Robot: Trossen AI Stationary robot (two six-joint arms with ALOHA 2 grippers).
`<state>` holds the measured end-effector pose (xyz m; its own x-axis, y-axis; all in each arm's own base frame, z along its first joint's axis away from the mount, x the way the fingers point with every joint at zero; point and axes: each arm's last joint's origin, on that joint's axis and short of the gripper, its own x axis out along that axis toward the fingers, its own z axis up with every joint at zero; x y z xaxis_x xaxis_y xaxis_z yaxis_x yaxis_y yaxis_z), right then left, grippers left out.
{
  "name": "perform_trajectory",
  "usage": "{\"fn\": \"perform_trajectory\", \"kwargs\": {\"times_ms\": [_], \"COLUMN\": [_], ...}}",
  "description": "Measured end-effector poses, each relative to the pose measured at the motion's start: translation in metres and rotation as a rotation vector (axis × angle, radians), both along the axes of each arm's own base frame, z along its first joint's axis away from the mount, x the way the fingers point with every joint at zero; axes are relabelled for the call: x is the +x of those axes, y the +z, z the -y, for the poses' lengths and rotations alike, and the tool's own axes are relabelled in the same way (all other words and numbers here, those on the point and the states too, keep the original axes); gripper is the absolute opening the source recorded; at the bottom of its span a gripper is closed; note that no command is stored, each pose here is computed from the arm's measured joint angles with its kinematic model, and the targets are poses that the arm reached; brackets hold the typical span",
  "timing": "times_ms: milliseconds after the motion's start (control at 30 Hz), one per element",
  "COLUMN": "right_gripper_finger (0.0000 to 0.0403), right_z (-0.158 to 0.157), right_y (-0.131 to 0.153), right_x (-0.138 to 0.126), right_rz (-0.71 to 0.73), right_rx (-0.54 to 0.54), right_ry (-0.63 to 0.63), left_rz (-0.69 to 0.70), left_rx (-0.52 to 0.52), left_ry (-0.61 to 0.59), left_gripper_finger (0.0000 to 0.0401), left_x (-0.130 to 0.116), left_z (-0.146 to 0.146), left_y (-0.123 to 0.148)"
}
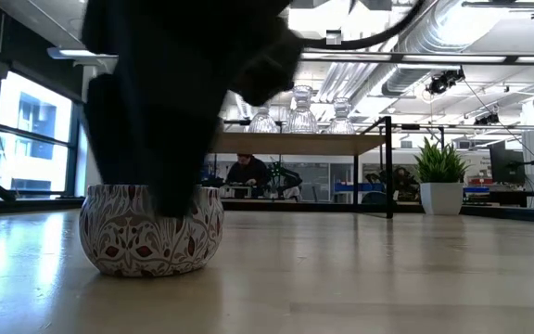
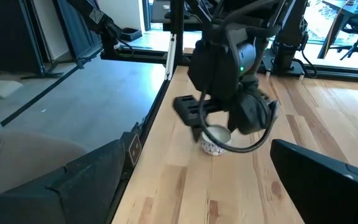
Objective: Pick & Place candle stick holders
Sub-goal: Put the red patterned scented candle on the shelf
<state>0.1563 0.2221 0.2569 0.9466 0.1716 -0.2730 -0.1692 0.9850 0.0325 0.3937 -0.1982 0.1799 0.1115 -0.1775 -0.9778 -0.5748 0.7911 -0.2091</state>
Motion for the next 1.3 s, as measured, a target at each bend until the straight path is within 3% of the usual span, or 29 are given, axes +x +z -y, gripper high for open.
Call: {"fn": "perform_trajectory", "kwargs": {"times_ms": [533, 867, 1000, 1167, 1300], "right_gripper_finger": [0.0397, 0.0397, 0.0397, 0.0397, 0.0397], "right_z": [0.0, -0.001, -0.001, -0.001, -0.001], "right_y": [0.0, 0.0, 0.0, 0.0, 0.0], "right_x": [0.0, -0.001, -0.001, -0.001, -0.001], "right_rz": [0.001, -0.004, -0.004, -0.003, -0.003], "right_rx": [0.001, 0.004, 0.003, 0.003, 0.004], "right_ry": [-0.004, 0.011, 0.01, 0.01, 0.01], "left_rz": [0.031, -0.04, -0.04, -0.05, -0.054], "left_rx": [0.063, 0.063, 0.083, 0.088, 0.087], "left_ry": [-0.005, -0.041, -0.042, -0.042, -0.043], "left_gripper_finger": [0.0387, 0.0386, 0.0361, 0.0288, 0.029], "left_x": [0.003, 0.007, 0.006, 0.006, 0.005], "left_z": [-0.001, 0.002, 0.001, 0.001, 0.001], "left_y": [-0.006, -0.034, -0.036, -0.037, -0.037]}}
